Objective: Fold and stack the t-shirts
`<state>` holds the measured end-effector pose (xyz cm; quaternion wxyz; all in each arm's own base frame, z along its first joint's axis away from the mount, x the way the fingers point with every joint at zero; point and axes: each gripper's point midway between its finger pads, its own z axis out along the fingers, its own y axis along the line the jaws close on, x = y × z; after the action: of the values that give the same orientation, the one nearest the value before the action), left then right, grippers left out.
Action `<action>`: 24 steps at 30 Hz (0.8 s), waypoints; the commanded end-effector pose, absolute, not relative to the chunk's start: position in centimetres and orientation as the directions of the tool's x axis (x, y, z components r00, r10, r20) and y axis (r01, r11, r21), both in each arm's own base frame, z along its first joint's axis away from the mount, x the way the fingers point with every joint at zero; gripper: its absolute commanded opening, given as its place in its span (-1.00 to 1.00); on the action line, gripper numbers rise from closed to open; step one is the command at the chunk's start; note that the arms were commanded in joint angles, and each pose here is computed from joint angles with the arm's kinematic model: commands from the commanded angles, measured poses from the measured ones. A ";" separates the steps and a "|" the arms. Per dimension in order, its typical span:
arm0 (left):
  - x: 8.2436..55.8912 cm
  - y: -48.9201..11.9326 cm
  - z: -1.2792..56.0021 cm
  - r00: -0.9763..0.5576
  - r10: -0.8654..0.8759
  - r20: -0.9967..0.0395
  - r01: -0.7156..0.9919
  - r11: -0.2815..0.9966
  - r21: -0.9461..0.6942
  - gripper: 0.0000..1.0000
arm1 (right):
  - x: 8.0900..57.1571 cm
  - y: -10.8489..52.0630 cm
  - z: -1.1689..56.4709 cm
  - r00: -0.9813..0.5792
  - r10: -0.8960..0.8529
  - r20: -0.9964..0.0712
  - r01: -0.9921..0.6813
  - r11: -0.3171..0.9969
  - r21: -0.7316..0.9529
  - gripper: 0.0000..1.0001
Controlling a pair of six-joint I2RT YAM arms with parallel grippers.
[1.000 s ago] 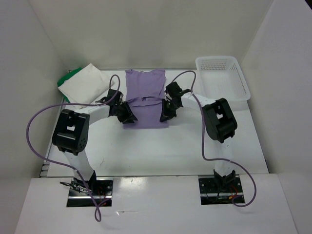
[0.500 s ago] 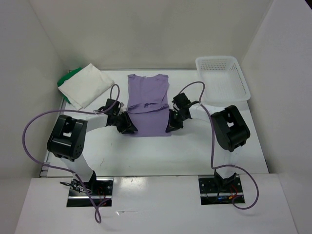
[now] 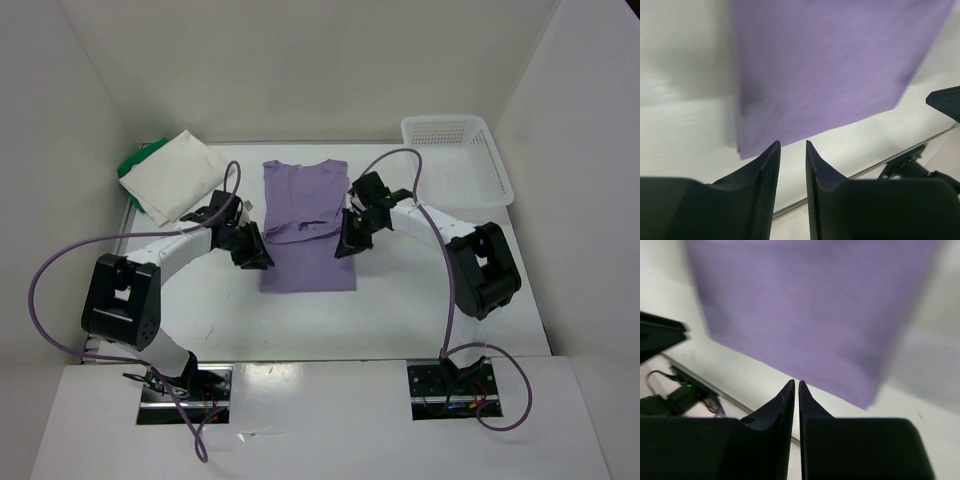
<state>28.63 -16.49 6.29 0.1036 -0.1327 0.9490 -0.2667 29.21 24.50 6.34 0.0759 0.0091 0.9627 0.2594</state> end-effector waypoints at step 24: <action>26.0 -14.4 -0.4 -0.935 -0.339 -0.108 -0.272 0.878 -0.394 -0.31 | 43.9 35.0 4.8 -0.840 0.078 -0.538 -0.171 0.901 0.398 -0.76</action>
<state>27.57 -16.54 1.83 0.0942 -0.1543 0.9515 -0.2491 39.16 34.70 2.71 0.1796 -0.0500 0.9513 0.2455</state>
